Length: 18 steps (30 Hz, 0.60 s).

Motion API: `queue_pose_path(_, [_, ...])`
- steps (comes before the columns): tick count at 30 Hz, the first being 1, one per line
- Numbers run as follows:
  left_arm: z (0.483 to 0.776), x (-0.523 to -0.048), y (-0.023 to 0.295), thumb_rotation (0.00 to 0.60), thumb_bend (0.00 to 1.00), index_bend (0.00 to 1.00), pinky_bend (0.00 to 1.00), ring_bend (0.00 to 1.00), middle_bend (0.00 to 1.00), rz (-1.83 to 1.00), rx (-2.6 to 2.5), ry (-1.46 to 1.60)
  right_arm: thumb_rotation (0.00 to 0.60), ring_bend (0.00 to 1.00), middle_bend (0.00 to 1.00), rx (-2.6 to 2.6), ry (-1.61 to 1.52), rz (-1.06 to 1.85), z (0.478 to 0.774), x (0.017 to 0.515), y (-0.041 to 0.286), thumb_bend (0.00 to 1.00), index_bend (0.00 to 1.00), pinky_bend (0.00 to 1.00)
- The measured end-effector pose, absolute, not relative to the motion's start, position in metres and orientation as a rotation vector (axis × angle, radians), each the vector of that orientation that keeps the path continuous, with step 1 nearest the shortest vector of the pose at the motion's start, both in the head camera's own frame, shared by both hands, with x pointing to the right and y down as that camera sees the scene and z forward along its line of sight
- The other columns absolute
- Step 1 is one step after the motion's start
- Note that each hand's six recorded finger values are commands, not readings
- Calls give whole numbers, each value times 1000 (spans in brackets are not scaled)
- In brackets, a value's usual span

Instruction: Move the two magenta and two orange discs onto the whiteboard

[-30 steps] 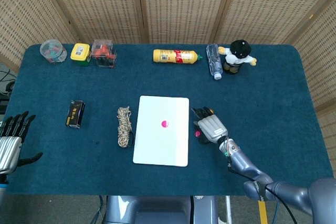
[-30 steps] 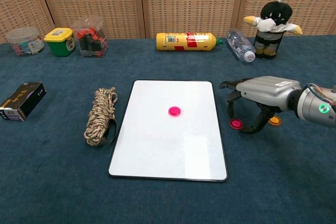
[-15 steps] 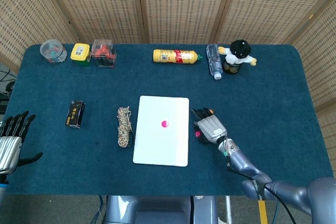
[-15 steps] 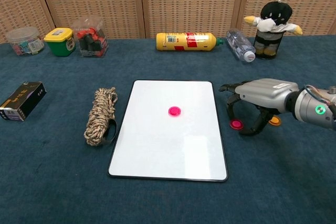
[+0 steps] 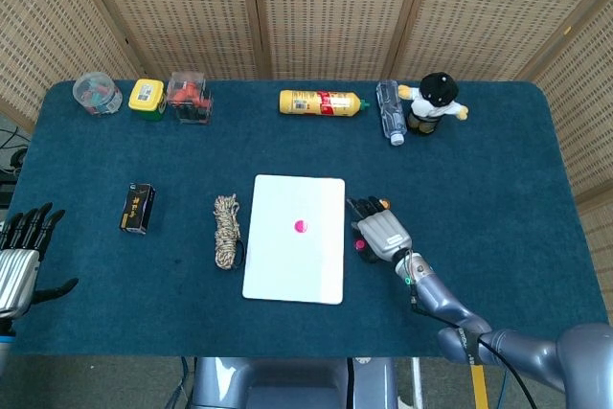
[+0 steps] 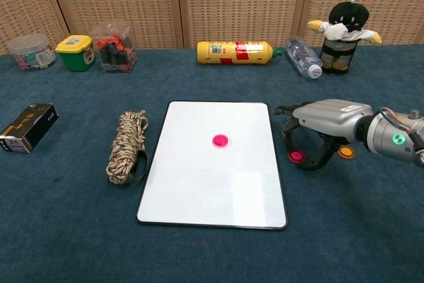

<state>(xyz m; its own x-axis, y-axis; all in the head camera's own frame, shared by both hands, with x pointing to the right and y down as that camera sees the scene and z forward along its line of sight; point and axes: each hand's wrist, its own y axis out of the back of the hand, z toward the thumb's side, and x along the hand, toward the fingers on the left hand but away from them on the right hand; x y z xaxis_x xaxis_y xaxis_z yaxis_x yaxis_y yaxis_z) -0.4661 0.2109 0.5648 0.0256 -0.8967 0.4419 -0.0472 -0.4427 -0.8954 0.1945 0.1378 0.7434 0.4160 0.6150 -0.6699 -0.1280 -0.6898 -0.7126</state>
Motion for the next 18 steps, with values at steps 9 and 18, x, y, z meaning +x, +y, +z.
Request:
queue_pose_path(9, [565, -466, 211, 600, 0, 0, 0, 0, 0, -1502, -1589, 984, 600, 0, 0, -1967, -432, 1310, 738, 191, 134, 401, 603, 0])
queue_pose_path(18, [565, -466, 211, 600, 0, 0, 0, 0, 0, -1504, -1590, 983, 600, 0, 0, -1976, -440, 1224, 720, 157, 115, 401, 603, 0])
